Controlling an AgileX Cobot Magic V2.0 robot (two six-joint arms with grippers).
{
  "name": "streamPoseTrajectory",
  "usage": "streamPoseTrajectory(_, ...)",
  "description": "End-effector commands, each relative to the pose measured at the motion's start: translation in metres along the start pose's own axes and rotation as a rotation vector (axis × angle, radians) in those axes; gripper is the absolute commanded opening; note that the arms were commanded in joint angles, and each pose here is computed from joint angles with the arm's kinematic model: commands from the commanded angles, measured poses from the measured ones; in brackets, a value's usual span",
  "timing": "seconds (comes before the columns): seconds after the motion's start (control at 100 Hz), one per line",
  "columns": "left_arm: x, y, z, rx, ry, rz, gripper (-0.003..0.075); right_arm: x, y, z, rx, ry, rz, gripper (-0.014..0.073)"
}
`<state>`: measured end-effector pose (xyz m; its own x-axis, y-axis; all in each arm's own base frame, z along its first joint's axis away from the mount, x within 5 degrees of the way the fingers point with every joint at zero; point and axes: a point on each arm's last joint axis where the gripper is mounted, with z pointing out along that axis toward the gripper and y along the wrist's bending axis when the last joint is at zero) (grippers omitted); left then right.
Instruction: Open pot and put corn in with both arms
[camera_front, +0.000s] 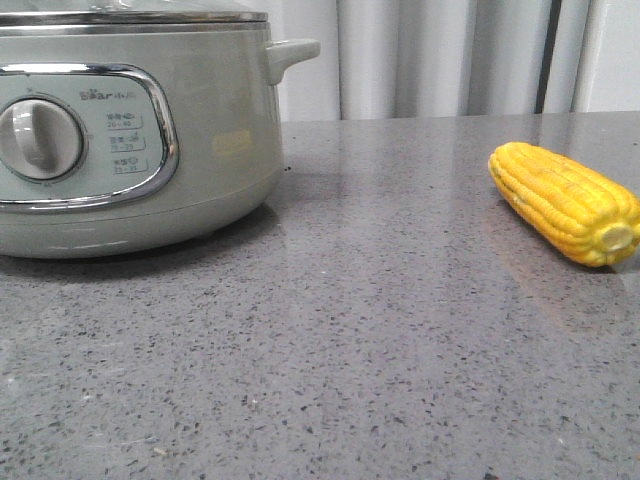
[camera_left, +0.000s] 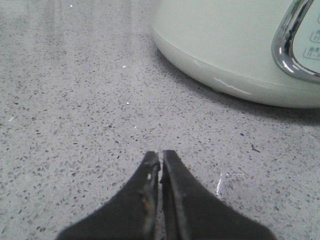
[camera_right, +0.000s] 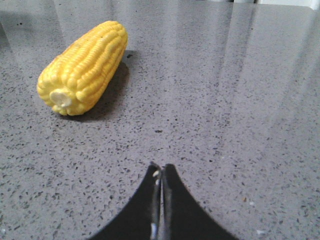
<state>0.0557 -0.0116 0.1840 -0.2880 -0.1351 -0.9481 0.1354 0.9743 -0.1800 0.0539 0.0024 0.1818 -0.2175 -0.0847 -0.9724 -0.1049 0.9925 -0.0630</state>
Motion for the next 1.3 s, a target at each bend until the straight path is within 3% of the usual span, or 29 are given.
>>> streamPoseTrajectory(0.0,0.004,0.001,0.003,-0.003,-0.014,-0.019,-0.002,0.003,0.0,0.0,0.006,-0.03,-0.011,-0.0065)
streamPoseTrajectory(1.02,0.004,0.001,0.003,-0.003,-0.016,-0.019,-0.002,0.002,0.0,0.0,0.009,-0.033,-0.025,-0.0065)
streamPoseTrajectory(1.12,0.004,0.001,0.003,-0.002,-0.018,-0.019,-0.002,-0.003,0.0,0.0,0.006,-0.088,-0.045,-0.0065)
streamPoseTrajectory(1.22,0.001,0.001,0.003,0.001,-0.053,-0.015,-0.002,-0.015,0.003,-0.002,-0.022,-0.227,-0.033,-0.0065)
streamPoseTrajectory(1.29,-0.004,0.0,0.003,0.02,-0.103,-0.082,-0.002,-0.022,0.004,-0.004,-0.039,-0.31,-0.021,-0.0065)
